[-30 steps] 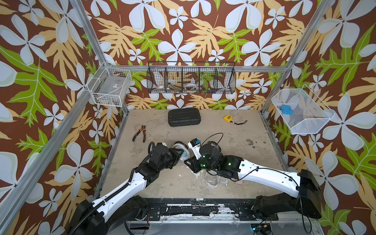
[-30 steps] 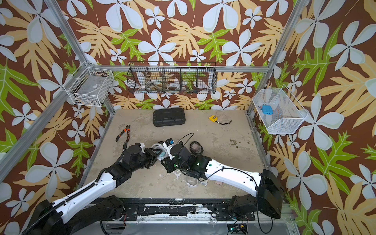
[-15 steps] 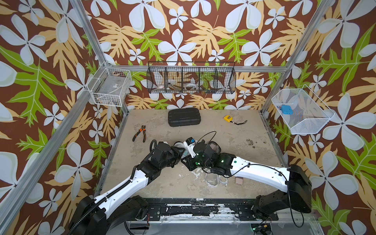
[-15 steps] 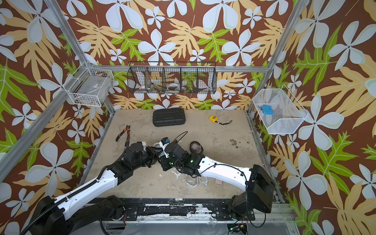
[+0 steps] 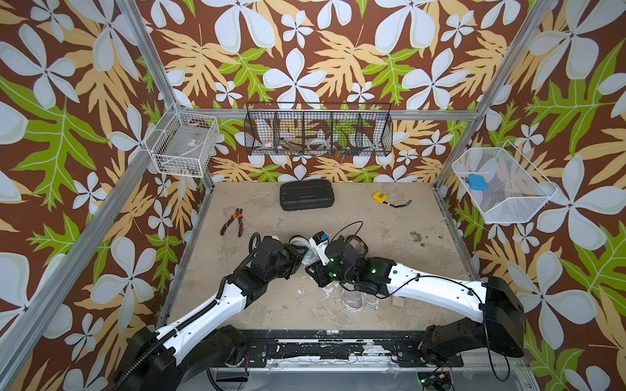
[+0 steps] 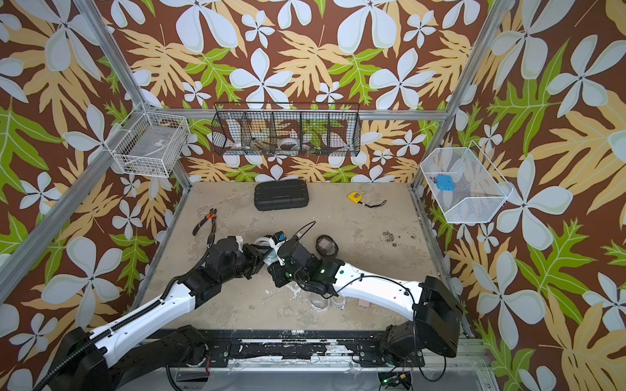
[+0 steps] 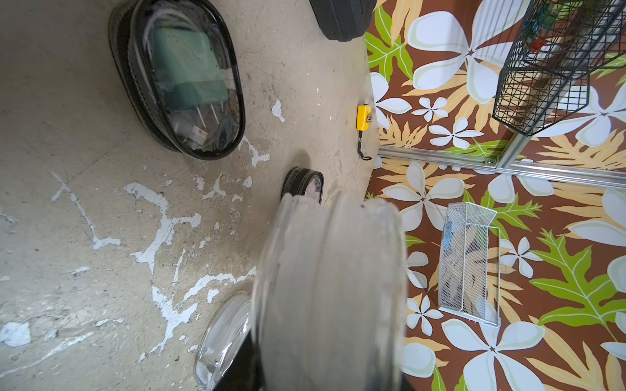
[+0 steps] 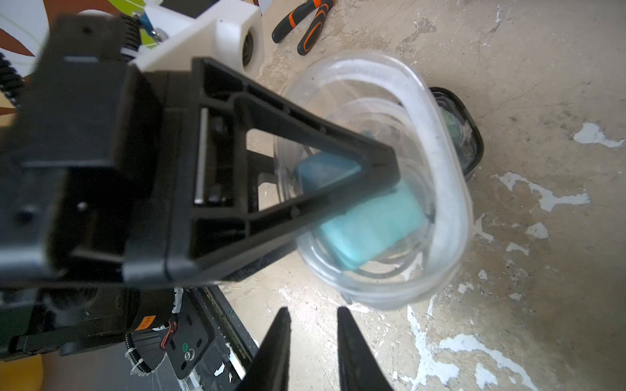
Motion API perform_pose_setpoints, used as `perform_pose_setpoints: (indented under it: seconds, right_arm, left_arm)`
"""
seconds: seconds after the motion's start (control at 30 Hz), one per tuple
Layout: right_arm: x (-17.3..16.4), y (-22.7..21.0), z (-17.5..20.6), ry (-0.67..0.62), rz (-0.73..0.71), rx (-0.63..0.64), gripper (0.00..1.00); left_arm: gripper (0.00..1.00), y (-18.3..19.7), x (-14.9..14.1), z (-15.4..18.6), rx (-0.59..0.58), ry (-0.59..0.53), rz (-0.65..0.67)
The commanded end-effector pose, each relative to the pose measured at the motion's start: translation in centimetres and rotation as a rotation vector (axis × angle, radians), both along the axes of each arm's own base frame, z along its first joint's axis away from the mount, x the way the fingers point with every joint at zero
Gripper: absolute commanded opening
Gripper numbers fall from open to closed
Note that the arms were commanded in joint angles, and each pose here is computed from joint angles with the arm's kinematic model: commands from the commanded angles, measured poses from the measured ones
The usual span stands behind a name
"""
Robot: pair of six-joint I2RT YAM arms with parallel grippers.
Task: Pack away charging kits
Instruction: Zip the zipper on the storage bag.
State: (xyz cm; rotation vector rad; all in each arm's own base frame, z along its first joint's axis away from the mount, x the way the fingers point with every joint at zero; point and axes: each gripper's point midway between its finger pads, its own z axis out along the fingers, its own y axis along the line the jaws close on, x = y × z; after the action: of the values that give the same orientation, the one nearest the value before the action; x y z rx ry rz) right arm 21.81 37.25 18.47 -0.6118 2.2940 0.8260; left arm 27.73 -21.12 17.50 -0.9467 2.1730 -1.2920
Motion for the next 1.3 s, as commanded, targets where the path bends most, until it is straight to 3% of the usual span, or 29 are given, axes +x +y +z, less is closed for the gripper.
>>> perform_pose_setpoints:
  seconds: [0.0, 0.73, 0.87, 1.27]
  right_arm:
    - [0.6, -0.2, 0.9, -0.034, -0.024, 0.016, 0.28]
    - [2.6, 0.0, -1.0, -0.029, -0.070, -0.074, 0.23]
    - [2.4, -0.1, -1.0, -0.025, -0.065, -0.045, 0.27]
    - [2.7, 1.9, 0.0, -0.033, -0.027, 0.007, 0.23]
  left_arm:
    - [0.00, -0.2, 0.2, 0.7, -0.025, -0.014, 0.004]
    - [0.00, -0.5, 0.2, 1.5, -0.034, -0.038, -0.015]
    - [0.00, -0.7, 0.3, 1.5, -0.036, -0.042, -0.023]
    - [0.00, -0.8, 0.2, 1.6, -0.038, -0.048, -0.032]
